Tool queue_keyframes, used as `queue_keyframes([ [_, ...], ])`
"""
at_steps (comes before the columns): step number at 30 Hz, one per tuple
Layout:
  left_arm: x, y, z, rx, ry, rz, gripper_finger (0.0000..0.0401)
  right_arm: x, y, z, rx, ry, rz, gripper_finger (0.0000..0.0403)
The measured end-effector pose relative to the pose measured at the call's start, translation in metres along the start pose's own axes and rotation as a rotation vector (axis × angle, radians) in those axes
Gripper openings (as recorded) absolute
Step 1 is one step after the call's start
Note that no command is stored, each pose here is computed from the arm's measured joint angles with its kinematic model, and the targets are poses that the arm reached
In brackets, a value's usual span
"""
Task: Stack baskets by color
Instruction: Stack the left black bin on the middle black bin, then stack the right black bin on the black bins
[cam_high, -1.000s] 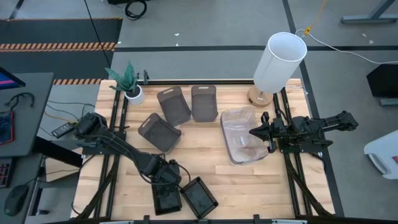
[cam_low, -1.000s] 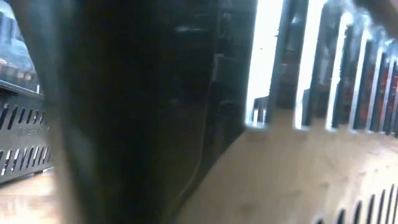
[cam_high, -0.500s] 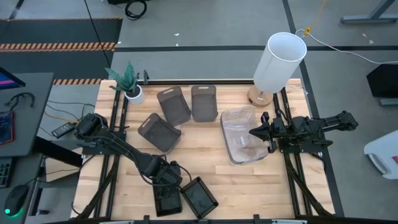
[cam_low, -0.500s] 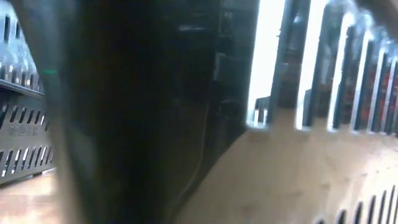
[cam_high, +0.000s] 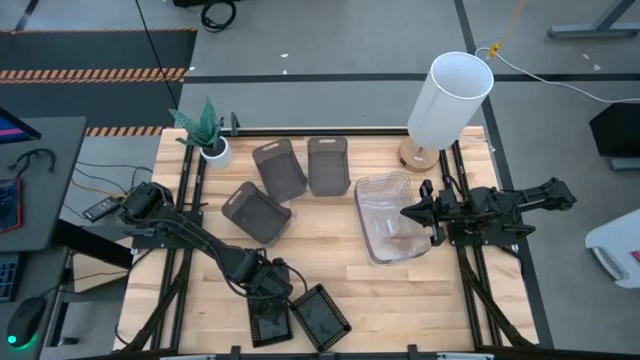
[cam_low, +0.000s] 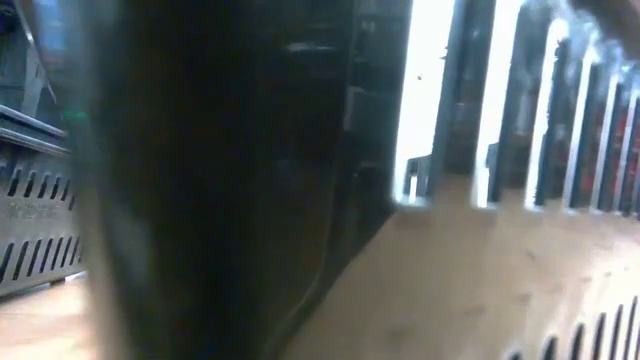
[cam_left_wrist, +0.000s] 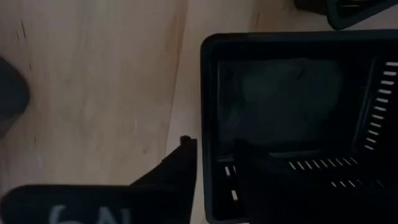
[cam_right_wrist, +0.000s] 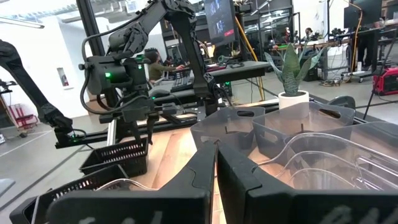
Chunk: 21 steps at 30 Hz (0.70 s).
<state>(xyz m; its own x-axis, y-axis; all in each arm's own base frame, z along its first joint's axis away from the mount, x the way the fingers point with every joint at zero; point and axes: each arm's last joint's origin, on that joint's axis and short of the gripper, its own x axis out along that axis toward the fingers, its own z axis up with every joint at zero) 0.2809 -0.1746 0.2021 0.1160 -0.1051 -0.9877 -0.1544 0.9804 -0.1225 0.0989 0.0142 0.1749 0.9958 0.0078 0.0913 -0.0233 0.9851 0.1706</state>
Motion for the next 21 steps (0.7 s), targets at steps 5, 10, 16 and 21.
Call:
queue_keyframes([
  [5, 0.0, 0.002, -0.001, -0.002, 0.015, 0.012, 0.0148, 0.0, 0.0, 0.0, 0.0, 0.0, 0.0, 0.0022],
  [10, -0.001, 0.009, 0.0, -0.039, 0.094, -0.021, 0.015, 0.0, 0.0, 0.0, 0.0, 0.0, 0.0, 0.0022],
  [16, -0.01, 0.015, 0.001, -0.084, 0.09, -0.031, 0.0128, 0.0, 0.0, 0.0, 0.0, 0.0, 0.0, 0.0022],
  [21, -0.023, 0.023, 0.004, -0.134, 0.051, -0.052, 0.0117, 0.0, 0.0, 0.0, 0.0, 0.001, 0.0, 0.0022],
])
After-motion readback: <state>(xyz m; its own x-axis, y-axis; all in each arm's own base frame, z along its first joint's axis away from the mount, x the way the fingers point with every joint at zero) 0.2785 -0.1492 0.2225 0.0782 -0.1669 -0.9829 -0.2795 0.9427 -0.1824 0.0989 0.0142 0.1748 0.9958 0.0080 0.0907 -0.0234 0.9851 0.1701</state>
